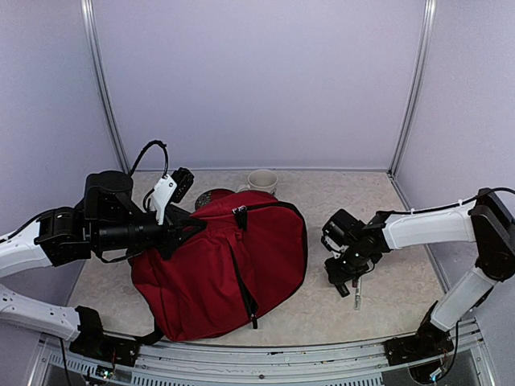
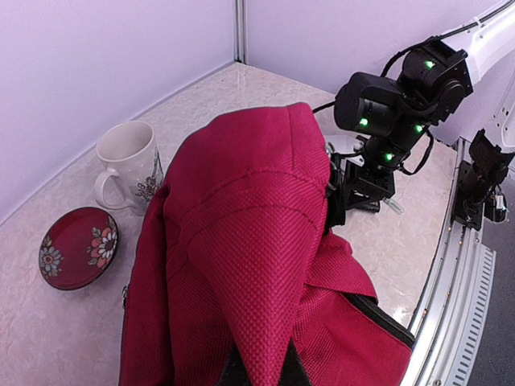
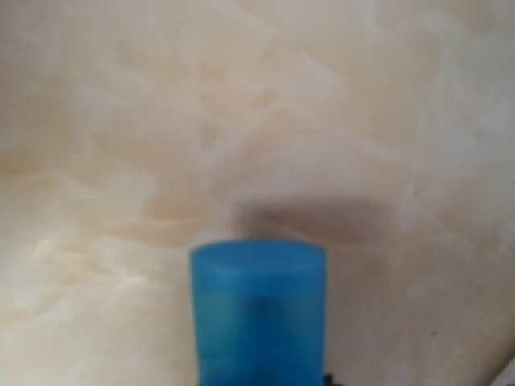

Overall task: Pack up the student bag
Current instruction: Pick up the pen from the center of the board, then place the pen in the lower front pocket of the bag.

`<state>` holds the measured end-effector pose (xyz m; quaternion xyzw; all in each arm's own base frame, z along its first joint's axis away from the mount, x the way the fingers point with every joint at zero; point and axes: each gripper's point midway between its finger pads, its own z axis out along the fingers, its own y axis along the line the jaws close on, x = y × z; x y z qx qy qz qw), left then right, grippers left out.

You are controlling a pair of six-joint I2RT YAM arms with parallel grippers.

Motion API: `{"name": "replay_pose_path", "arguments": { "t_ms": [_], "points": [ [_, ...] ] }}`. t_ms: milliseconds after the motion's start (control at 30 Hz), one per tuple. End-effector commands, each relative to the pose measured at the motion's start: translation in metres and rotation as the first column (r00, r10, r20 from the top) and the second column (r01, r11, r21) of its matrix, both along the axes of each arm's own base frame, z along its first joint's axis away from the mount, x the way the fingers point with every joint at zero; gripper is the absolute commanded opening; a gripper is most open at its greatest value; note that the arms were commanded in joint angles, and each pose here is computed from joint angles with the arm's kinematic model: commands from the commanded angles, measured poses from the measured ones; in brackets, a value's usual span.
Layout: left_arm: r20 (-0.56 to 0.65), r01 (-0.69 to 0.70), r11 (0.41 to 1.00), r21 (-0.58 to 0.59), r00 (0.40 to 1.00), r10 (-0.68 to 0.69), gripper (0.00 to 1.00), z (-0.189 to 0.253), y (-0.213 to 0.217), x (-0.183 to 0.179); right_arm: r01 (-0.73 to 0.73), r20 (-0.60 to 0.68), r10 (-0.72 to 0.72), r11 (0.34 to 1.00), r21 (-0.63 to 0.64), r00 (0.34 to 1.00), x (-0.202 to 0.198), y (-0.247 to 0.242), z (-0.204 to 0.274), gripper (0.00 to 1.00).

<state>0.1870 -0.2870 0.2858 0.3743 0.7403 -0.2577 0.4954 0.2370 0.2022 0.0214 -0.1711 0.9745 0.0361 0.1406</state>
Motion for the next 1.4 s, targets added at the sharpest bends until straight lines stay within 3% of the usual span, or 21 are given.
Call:
{"name": "replay_pose_path", "arguments": {
  "t_ms": [0,100,200,267,367,500,533,633,900,1200,1367],
  "points": [
    [0.085,0.004,0.99,-0.138,0.996,0.008,0.0,0.043,-0.004,0.003,-0.102,0.117,0.084,0.981,0.165,0.99,0.011,0.029,0.053,0.01],
    [0.087,-0.001,0.99,-0.14,0.996,0.013,0.0,0.043,-0.003,0.004,-0.225,0.286,0.132,0.919,0.323,0.949,0.011,0.058,0.109,0.0],
    [0.087,-0.011,0.99,-0.144,0.996,0.024,0.0,0.043,-0.003,0.006,-0.403,0.522,0.134,0.8,0.444,0.842,-0.006,0.085,0.177,0.0],
    [0.086,-0.013,0.989,-0.144,0.996,0.025,0.0,0.042,-0.003,0.006,-0.537,0.649,0.108,0.672,0.51,0.753,-0.029,0.103,0.212,0.0],
    [0.083,-0.012,0.989,-0.145,0.996,0.024,0.0,0.041,-0.004,0.007,-0.708,0.769,0.023,0.411,0.575,0.639,-0.07,0.122,0.249,0.0],
    [0.079,-0.014,0.989,-0.149,0.997,0.026,0.0,0.041,-0.005,0.007,-0.782,0.795,-0.045,0.151,0.604,0.605,-0.104,0.142,0.262,0.0],
    [0.079,-0.014,0.989,-0.15,0.997,0.026,0.0,0.042,-0.004,0.007,-0.786,0.793,-0.012,0.129,0.605,0.609,-0.107,0.153,0.258,0.0],
    [0.08,-0.016,0.988,-0.152,0.996,0.029,0.0,0.044,-0.003,0.006,-0.778,0.77,0.117,0.127,0.615,0.627,-0.116,0.187,0.228,0.0],
    [0.079,-0.017,0.989,-0.149,0.996,0.03,0.0,0.042,-0.002,0.006,-0.758,0.712,0.267,0.152,0.634,0.65,-0.12,0.228,0.182,0.0],
    [0.083,-0.006,0.988,-0.157,0.996,0.02,0.0,0.044,-0.001,0.004,-0.8,0.75,0.287,0.135,0.584,0.596,-0.111,0.257,0.186,0.0],
    [0.082,-0.004,0.988,-0.158,0.996,0.017,0.0,0.044,-0.003,0.004,-0.777,0.71,0.338,0.121,0.618,0.618,-0.11,0.271,0.174,0.0]
  ]
}}
